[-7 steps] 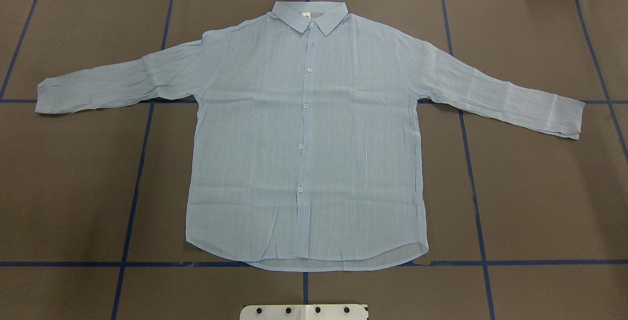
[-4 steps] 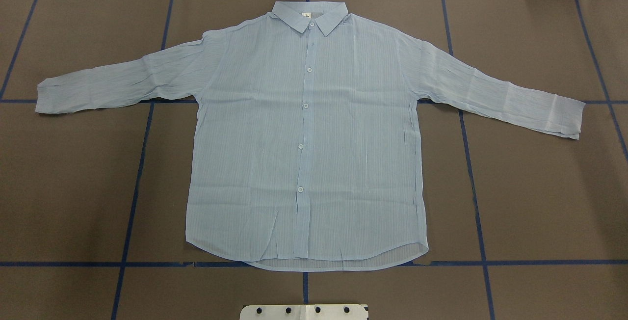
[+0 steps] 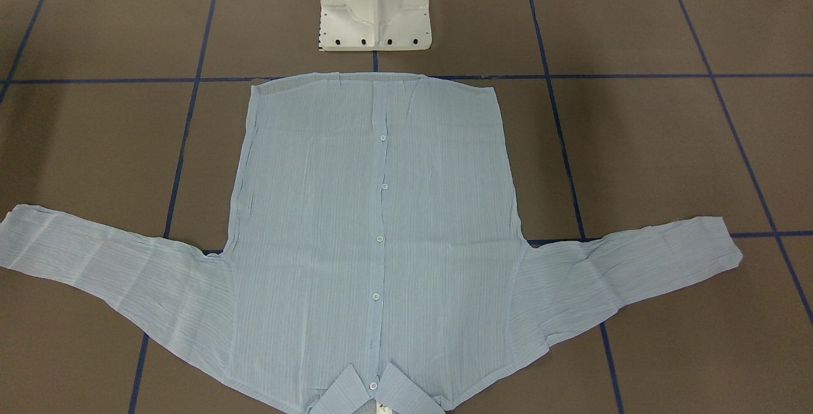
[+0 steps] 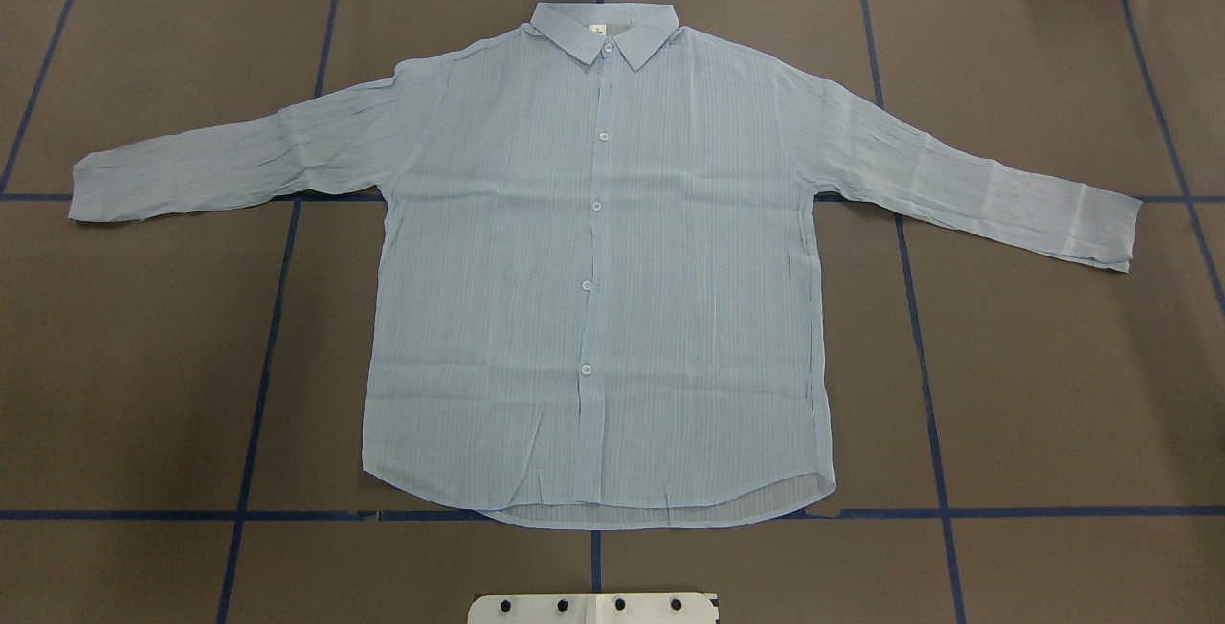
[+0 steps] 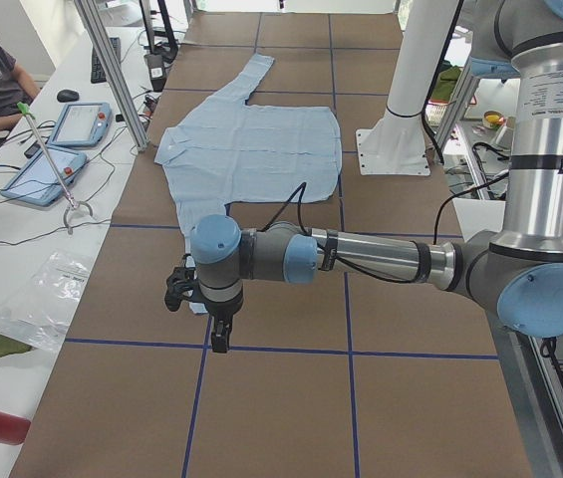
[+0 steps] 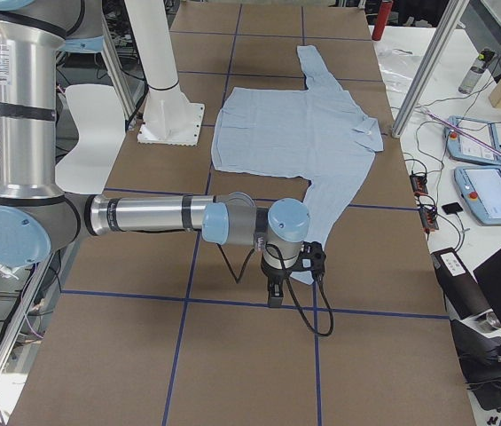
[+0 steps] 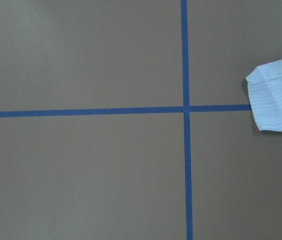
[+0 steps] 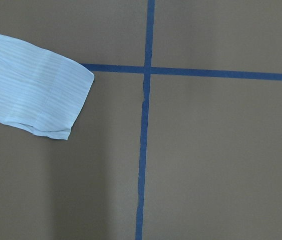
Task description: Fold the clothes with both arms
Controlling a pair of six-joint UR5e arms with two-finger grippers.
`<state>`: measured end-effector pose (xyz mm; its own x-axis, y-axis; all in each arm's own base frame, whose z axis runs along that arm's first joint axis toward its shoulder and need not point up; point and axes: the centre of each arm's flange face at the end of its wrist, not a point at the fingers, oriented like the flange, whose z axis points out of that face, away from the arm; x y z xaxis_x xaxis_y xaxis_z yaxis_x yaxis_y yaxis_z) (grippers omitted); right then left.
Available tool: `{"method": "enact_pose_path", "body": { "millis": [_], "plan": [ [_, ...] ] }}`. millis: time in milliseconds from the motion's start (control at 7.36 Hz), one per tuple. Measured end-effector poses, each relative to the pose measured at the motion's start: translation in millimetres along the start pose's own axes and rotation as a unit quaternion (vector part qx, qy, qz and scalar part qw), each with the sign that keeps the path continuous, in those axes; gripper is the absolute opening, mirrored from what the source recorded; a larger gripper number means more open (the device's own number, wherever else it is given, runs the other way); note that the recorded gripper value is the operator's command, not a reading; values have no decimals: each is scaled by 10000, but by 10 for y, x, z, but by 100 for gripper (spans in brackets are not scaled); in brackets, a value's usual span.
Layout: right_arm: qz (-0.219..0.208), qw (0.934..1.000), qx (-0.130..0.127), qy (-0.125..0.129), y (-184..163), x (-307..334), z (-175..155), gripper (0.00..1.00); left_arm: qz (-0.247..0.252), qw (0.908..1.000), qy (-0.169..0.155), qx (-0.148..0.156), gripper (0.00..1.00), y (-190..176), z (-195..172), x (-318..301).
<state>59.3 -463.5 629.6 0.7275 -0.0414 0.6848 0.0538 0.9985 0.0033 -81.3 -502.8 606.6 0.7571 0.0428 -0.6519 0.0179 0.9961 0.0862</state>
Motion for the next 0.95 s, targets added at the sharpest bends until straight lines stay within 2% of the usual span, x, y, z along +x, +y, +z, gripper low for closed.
{"method": "enact_pose_path", "body": {
  "millis": [408, 543, 815, 951],
  "plan": [
    [-185, 9996, 180, -141, -317, -182, -145, 100, 248, 9994, 20, 255, 100, -155, -182, 168],
    [-286, 9990, 256, -230, -400, -169, -90, 100, 338, 9988, 23, 347, 100, -158, -189, 180],
    [-442, 9973, 494, -325, -565, -91, 300, 100, 527, 9969, 27, 578, 100, -109, -210, 200],
    [-277, 9970, 612, -384, -650, -161, 555, 100, 583, 9962, 45, 650, 100, -99, -234, 225]
  ]
}}
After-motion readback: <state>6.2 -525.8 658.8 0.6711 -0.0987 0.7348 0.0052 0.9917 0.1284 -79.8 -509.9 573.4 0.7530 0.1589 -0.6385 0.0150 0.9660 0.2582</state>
